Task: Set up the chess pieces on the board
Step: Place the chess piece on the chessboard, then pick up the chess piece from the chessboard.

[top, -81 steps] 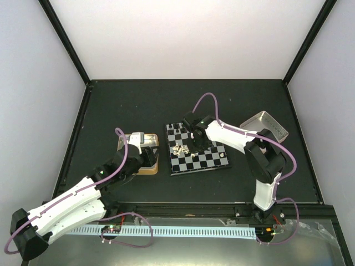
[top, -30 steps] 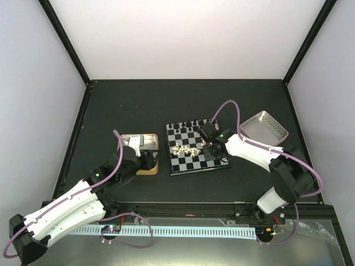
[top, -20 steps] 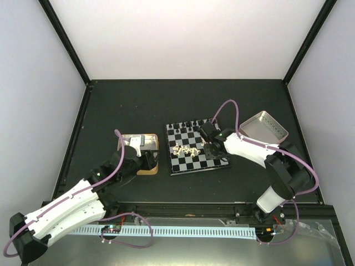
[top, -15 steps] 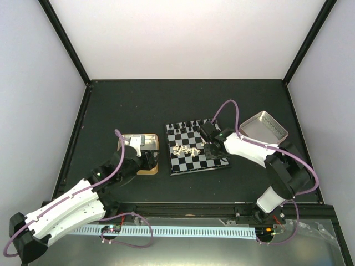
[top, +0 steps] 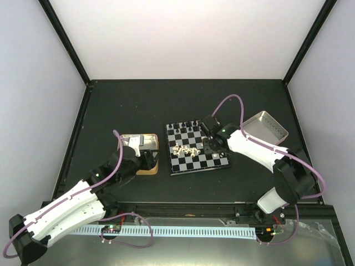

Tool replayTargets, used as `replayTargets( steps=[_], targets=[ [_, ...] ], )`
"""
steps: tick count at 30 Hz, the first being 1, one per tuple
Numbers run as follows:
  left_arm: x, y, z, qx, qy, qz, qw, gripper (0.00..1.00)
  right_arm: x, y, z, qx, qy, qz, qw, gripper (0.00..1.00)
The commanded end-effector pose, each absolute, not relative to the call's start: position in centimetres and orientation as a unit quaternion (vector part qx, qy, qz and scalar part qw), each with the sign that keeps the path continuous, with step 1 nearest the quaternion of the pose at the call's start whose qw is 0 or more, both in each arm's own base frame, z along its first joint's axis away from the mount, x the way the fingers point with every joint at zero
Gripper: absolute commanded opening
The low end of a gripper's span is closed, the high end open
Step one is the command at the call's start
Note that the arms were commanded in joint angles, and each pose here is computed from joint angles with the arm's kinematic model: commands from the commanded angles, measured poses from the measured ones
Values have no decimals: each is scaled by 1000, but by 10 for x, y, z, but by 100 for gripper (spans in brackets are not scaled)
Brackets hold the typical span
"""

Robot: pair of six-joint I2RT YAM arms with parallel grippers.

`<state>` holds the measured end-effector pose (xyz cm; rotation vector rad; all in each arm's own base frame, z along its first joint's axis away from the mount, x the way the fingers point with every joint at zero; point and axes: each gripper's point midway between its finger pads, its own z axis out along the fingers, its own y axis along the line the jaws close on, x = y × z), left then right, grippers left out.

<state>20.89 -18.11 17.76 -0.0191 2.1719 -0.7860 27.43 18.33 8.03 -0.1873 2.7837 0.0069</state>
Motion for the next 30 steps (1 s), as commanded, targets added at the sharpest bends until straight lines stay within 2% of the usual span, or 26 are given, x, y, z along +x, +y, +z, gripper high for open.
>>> replayTargets(
  steps=[1,15,20,30],
  targets=[
    [208,-177,185,-6,854,-309,419,55,277,194,94,-71,980,28,183,39],
    [213,-165,218,13,817,-302,491,58,272,243,88,-109,974,64,188,40],
    [216,-162,226,27,807,-286,516,64,272,267,87,-115,970,75,200,41],
    [228,-166,223,25,800,-274,534,68,270,284,70,-134,968,61,203,43]
  ],
)
